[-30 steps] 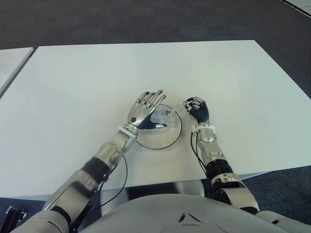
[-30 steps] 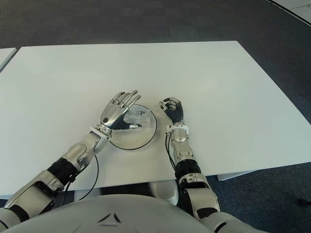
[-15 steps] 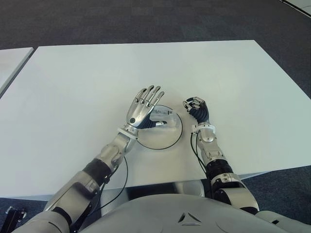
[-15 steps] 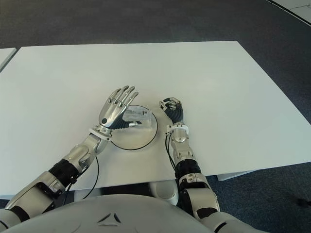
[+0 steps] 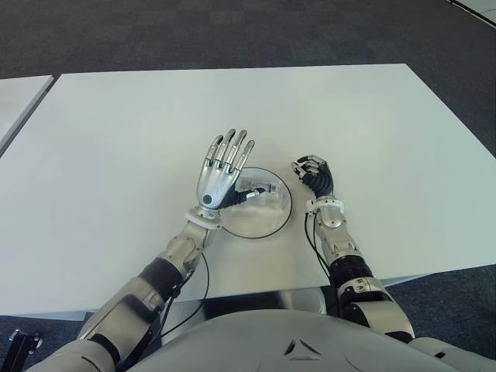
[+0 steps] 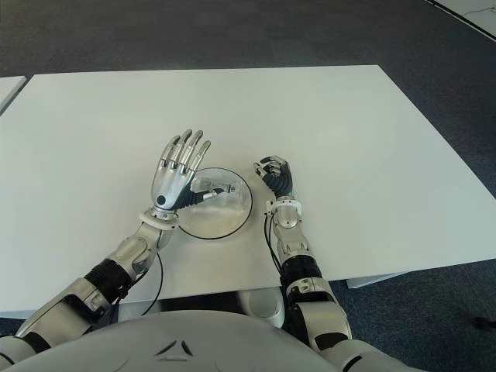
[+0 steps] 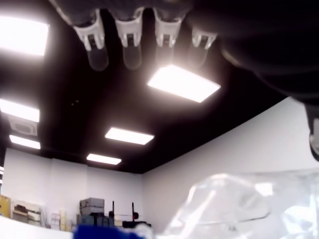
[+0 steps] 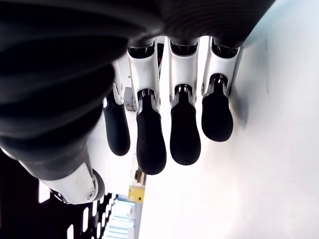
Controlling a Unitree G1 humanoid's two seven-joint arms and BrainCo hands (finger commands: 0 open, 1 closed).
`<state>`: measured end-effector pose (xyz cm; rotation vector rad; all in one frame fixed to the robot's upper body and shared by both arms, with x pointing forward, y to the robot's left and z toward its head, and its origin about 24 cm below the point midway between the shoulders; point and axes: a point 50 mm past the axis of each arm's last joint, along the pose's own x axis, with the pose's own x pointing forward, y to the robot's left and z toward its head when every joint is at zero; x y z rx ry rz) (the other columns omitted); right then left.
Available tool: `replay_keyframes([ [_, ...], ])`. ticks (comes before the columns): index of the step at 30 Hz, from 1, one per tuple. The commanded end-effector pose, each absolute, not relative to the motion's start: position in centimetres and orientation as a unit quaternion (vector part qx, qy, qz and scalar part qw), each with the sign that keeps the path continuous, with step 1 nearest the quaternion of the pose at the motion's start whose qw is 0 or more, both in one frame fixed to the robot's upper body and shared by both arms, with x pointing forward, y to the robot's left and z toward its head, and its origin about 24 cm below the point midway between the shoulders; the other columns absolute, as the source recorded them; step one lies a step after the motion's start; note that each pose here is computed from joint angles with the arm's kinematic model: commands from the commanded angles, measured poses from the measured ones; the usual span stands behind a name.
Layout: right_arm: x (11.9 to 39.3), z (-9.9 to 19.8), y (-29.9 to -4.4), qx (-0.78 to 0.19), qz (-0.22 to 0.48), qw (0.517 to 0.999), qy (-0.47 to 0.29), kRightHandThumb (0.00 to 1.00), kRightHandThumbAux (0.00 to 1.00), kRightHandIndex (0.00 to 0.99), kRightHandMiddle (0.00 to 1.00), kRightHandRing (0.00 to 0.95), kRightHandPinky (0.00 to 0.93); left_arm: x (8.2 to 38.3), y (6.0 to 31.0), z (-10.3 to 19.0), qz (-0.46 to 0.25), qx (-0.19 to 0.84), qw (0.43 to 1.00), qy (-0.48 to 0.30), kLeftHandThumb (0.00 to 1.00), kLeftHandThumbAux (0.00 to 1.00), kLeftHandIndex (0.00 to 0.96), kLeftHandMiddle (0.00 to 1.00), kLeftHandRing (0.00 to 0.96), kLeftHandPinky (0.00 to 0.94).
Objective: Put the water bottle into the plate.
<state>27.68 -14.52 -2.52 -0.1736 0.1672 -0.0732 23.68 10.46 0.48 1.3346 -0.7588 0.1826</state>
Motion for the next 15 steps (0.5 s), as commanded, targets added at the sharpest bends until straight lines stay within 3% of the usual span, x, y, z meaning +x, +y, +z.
replay_keyframes([
  [1, 24.3, -6.8, -15.0, -0.089, -0.037, 0.974, 0.203, 0.702, 0.731, 0.432, 0.678, 0.669, 0.668, 22.7, 10.7, -0.9, 0.084, 0.602, 0.72, -0.336, 0.005, 0.371, 0.0, 0.0, 0.0, 0.0],
  [7, 24.3, -6.8, -15.1, -0.092, -0.037, 0.975, 0.201, 0.702, 0.731, 0.432, 0.681, 0.673, 0.671, 22.6, 10.6, -0.7, 0.129, 0.508, 0.787, -0.324, 0.036, 0.398, 0.0, 0.0, 0.0, 0.0],
  [11, 24.3, -6.7, -15.1, -0.092, -0.038, 0.975, 0.2, 0.702, 0.731, 0.432, 0.684, 0.674, 0.669, 22.5, 10.8, -0.4, 0.137, 0.374, 0.875, -0.274, 0.066, 0.453, 0.0, 0.0, 0.0, 0.0],
  [15, 24.2, -6.7, -15.1, -0.092, -0.04, 0.974, 0.202, 0.702, 0.732, 0.432, 0.679, 0.668, 0.663, 22.8, 11.5, 0.4, 0.149, 0.302, 0.912, -0.235, 0.096, 0.513, 0.0, 0.0, 0.0, 0.0],
])
